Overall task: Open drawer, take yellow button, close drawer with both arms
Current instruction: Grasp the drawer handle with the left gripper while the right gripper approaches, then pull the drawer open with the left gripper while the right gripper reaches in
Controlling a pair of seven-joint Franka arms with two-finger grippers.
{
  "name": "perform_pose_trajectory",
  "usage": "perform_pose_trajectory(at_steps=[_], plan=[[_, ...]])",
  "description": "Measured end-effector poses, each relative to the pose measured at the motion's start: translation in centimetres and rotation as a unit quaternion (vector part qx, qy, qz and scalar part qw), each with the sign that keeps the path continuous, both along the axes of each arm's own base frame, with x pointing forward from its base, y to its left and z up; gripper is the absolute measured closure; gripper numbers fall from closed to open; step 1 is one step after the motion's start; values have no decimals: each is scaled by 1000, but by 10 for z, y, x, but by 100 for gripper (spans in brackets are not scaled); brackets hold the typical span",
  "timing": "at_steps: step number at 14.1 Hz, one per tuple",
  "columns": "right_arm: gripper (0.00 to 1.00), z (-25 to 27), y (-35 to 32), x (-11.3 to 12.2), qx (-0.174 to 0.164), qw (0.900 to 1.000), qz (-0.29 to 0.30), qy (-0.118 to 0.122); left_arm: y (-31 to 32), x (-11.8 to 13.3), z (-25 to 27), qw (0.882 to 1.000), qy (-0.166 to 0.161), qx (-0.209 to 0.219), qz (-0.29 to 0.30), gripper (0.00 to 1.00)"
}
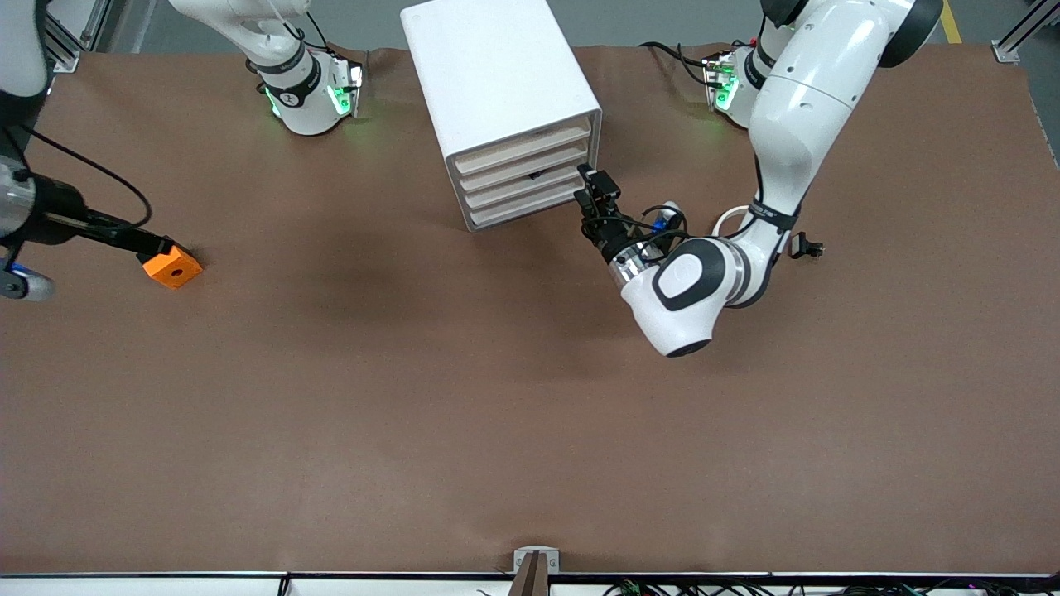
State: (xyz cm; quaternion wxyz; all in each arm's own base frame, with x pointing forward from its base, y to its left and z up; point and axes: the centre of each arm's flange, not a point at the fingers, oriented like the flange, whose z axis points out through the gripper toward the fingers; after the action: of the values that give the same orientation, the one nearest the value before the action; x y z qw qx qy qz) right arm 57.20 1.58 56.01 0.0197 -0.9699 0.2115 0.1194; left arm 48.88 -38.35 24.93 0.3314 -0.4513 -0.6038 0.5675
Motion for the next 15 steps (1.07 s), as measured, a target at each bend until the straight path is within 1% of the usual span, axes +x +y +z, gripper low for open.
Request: perform_pose_trajectory(at_steps=[2, 6, 9, 11, 14, 15], plan=[[0, 1, 49, -1, -12, 1000, -16, -6, -14, -13, -3, 1000, 6, 1, -18, 32], [0, 5, 136, -7, -27, 997, -61, -34, -22, -38, -10, 998, 38, 8, -49, 32], [0, -3, 198, -14, -32, 994, -92, -50, -20, -47, -19, 997, 53, 15, -53, 33], [0, -15, 233, -18, -35, 992, -108, -54, -19, -51, -22, 997, 59, 17, -55, 33], [0, -36, 261, -20, -42, 991, -116, -49, -18, -61, -26, 995, 72, 20, -61, 35], [0, -40, 268, -20, -44, 991, -121, -47, -18, -66, -27, 995, 77, 21, -64, 38]])
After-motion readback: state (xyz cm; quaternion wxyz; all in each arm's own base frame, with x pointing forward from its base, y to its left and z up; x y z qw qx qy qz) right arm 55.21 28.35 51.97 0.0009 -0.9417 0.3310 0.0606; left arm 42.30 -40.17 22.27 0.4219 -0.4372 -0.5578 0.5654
